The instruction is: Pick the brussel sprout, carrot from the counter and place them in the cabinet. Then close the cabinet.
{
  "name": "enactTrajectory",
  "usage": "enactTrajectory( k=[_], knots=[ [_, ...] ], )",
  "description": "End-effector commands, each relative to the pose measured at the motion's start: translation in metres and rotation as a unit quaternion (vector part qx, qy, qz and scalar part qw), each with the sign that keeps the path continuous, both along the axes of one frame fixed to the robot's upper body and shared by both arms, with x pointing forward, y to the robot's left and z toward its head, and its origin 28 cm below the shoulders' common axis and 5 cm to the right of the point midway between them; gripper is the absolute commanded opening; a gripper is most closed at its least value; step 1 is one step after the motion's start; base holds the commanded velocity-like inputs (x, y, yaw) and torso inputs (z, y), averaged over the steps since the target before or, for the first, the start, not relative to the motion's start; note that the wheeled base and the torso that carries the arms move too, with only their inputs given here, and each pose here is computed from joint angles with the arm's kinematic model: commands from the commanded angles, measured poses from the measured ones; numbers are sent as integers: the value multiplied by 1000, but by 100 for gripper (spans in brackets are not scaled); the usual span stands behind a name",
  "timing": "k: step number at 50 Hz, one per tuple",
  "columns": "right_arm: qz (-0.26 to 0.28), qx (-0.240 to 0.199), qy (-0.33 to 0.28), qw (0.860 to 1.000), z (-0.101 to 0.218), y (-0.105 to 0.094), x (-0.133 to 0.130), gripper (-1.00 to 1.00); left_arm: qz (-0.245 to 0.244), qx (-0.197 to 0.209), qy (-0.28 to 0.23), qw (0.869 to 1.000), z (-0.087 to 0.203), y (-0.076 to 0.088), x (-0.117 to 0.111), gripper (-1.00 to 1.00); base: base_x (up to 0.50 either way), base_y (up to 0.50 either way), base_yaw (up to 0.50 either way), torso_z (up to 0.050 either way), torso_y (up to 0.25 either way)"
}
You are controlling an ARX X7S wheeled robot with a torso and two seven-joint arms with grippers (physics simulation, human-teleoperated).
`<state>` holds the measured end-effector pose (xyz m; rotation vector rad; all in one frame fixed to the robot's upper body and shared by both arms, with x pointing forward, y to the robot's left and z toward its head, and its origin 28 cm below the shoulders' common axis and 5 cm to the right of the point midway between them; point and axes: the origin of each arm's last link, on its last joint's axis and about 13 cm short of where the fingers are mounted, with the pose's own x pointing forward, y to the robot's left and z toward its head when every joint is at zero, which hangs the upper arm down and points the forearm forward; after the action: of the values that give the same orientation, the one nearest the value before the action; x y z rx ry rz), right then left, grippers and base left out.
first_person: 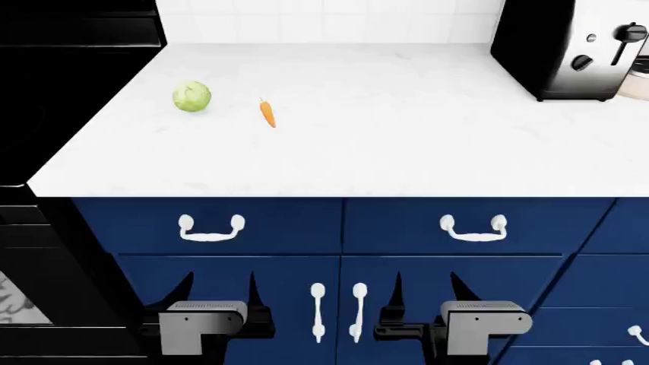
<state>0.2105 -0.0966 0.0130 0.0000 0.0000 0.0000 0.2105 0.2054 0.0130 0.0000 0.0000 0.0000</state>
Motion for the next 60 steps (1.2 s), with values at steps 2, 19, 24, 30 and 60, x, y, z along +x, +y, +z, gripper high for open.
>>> enactTrajectory(
  k=[2, 19, 24, 30, 60],
  knots=[
    [-2, -4, 7, 1000, 0, 0, 1, 100, 1, 0, 9, 1000, -1, -1, 0, 100, 0, 0, 0, 0, 0],
    [-8, -11, -9, 1000, 33, -2, 10, 100, -7, 8, -30, 999, 42, 2, 20, 100, 0, 0, 0, 0, 0],
    [-5, -18, -22, 1000, 51, -4, 14, 100, -14, 21, -60, 998, 61, 3, 23, 100, 0, 0, 0, 0, 0],
    [20, -22, -46, 998, 74, -5, 17, 100, -33, 40, -71, 996, 79, 7, 25, 100, 0, 0, 0, 48, 9],
    [67, -41, -163, 983, 147, -2, 27, 100, -73, 66, -97, 990, 144, 11, 33, 100, 65, 326, 0, 50, 18]
  ],
)
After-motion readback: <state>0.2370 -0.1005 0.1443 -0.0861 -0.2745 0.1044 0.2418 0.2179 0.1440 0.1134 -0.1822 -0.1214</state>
